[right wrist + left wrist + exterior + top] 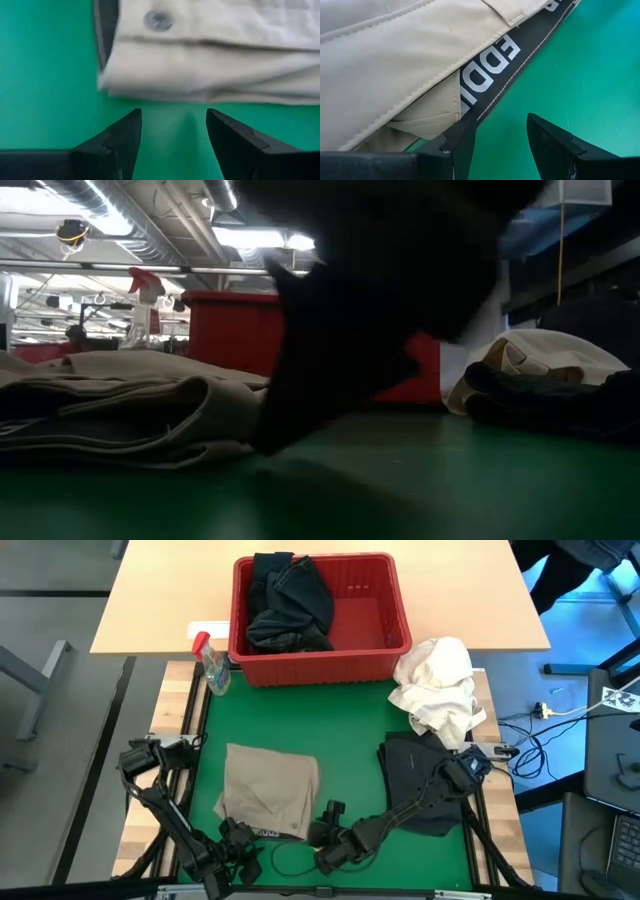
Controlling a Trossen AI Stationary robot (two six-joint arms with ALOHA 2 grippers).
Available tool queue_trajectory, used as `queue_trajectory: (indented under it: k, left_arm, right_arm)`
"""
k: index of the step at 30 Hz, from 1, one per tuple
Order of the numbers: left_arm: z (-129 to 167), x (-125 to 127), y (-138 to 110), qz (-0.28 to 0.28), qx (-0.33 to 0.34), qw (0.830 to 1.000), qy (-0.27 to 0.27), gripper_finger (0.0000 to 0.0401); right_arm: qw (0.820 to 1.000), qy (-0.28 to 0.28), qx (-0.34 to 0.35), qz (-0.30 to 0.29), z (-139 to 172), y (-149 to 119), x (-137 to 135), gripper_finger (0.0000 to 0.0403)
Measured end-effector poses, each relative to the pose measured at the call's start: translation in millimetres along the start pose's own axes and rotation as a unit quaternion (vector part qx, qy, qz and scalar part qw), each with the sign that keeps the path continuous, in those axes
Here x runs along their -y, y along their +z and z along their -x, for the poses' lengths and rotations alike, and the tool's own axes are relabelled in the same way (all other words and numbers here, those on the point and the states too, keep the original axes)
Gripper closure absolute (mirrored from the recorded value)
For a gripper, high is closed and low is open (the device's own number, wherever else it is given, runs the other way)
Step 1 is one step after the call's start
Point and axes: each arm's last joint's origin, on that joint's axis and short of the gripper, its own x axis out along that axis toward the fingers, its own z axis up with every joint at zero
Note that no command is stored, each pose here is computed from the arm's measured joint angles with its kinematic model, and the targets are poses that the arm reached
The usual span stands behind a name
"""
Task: Fold Laundry from Bin
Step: Fold the brown shorts
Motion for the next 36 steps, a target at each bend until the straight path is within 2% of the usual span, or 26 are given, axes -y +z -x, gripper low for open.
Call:
queue_trajectory:
  k: [6,9,16,20,26,30,36]
  left_arm:
    - [1.1,-0.1,-1.1,0.002,-0.006,1.000,-0.001,0.0229]
    - [1.3,0.0,-1.2,0.002,-0.008,1.000,-0.001,0.0229]
    - [1.4,0.1,-1.3,-0.001,-0.010,1.000,-0.001,0.0229]
    - [4.2,0.6,-0.4,0.000,-0.017,1.000,-0.004,0.0229]
    - [32.3,0.9,11.5,0.008,-0.057,0.998,-0.032,0.0229]
    - [43.1,-0.9,12.0,0.020,-0.042,0.998,-0.044,0.0229]
    - [38.6,-11.4,13.7,0.054,-0.030,0.998,0.011,0.0229]
  right_arm:
    - [0.999,-0.008,0.021,-0.027,-8.7,11.9,11.1,0.0181]
    - [0.999,0.005,0.017,-0.032,-12.0,16.0,15.0,0.0181]
    - [0.998,0.022,0.050,-0.032,-15.2,20.9,9.6,0.0181]
    - [0.998,0.027,0.043,-0.037,-31.7,13.9,6.1,0.0181]
    - [0.998,0.032,0.039,-0.039,-36.6,11.9,5.0,0.0181]
    - [0.998,0.035,0.043,-0.039,-36.8,12.7,4.4,0.0181]
    - [0.998,0.035,0.042,-0.037,-36.9,12.5,4.4,0.0181]
